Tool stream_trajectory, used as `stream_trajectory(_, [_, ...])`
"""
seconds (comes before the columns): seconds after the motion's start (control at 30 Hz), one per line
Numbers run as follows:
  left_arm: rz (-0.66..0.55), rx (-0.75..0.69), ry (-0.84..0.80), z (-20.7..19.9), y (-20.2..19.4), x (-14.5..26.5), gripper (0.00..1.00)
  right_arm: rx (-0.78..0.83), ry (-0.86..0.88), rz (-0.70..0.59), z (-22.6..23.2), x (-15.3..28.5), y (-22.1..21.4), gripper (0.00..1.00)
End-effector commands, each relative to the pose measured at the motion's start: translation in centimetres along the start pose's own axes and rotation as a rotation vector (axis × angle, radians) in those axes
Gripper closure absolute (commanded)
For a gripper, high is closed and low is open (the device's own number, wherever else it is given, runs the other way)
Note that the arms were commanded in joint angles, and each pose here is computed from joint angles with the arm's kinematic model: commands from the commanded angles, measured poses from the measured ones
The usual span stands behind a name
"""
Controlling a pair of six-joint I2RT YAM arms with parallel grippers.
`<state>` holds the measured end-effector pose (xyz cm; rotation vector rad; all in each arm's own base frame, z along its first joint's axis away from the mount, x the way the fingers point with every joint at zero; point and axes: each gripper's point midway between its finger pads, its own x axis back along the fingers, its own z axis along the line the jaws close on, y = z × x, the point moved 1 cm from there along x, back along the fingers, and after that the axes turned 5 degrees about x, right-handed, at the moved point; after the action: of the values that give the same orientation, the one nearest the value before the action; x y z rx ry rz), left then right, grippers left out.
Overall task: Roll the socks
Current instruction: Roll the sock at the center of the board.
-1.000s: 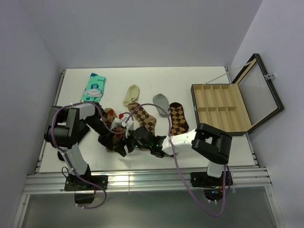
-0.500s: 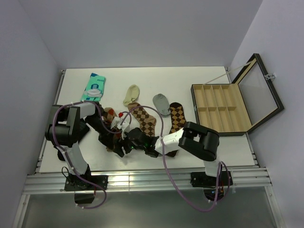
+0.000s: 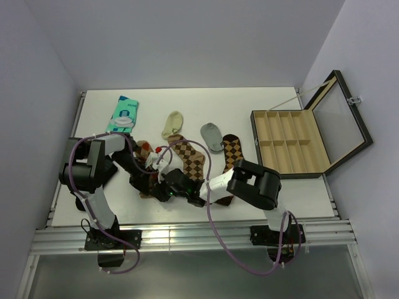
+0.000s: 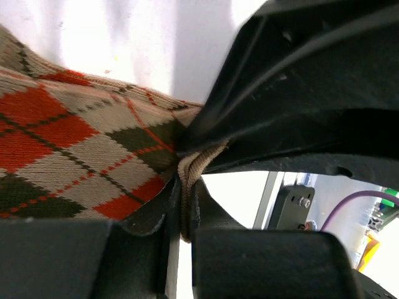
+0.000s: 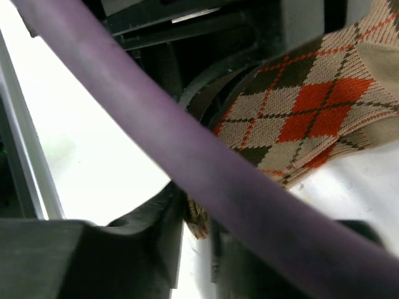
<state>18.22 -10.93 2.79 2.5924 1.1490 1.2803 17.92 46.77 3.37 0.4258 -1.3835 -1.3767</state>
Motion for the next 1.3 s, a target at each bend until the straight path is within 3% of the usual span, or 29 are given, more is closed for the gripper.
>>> stream_trajectory(0.0, [-0.034,-0.077,0.019,-0.6,1.0,0.4,0.91,-0.067,-0.013,-0.053,-0.1,-0.8,1.4,0.77])
stream_trajectory(0.03, [-0.039,-0.087,0.03,-0.5,1.0,0.4,0.88,-0.083,-0.017,-0.055,-0.3,-0.7,1.3,0.85])
stream_trajectory(0.13, [-0.067,-0.107,0.066,-0.5,1.4,0.6,0.73,-0.131,-0.047,-0.044,-0.8,-0.1,0.9,0.95])
stream_trajectory(0.2, [-0.101,-0.127,0.092,-0.7,1.9,1.0,0.61,-0.164,-0.062,-0.021,-0.9,0.2,0.4,0.98])
stream_trajectory(0.33, [-0.179,-0.168,0.167,-0.6,3.2,2.4,0.49,-0.216,-0.075,0.012,-1.0,1.0,-0.3,1.0])
stream_trajectory(0.47, [-0.251,-0.194,0.236,-0.5,4.2,4.2,0.45,-0.287,-0.073,0.018,-1.1,2.0,0.0,1.0])
stream_trajectory(0.83, [-0.445,-0.248,0.534,1.1,5.0,9.3,0.43,-0.435,-0.074,0.206,-2.1,2.2,-1.7,1.0])
stream_trajectory(0.97, [-0.438,-0.372,0.662,0.4,4.5,10.3,0.37,-0.495,-0.095,0.293,-2.8,2.0,-2.0,1.0])
stream_trajectory(1.13, [-0.365,-0.456,0.735,0.6,3.1,9.0,0.33,-0.581,-0.05,0.394,-2.6,1.3,-1.7,1.0])
stream_trajectory(1.27, [-0.326,-0.615,0.847,0.4,3.5,8.1,0.29,-0.634,-0.036,0.461,-2.7,0.4,-1.5,1.0])
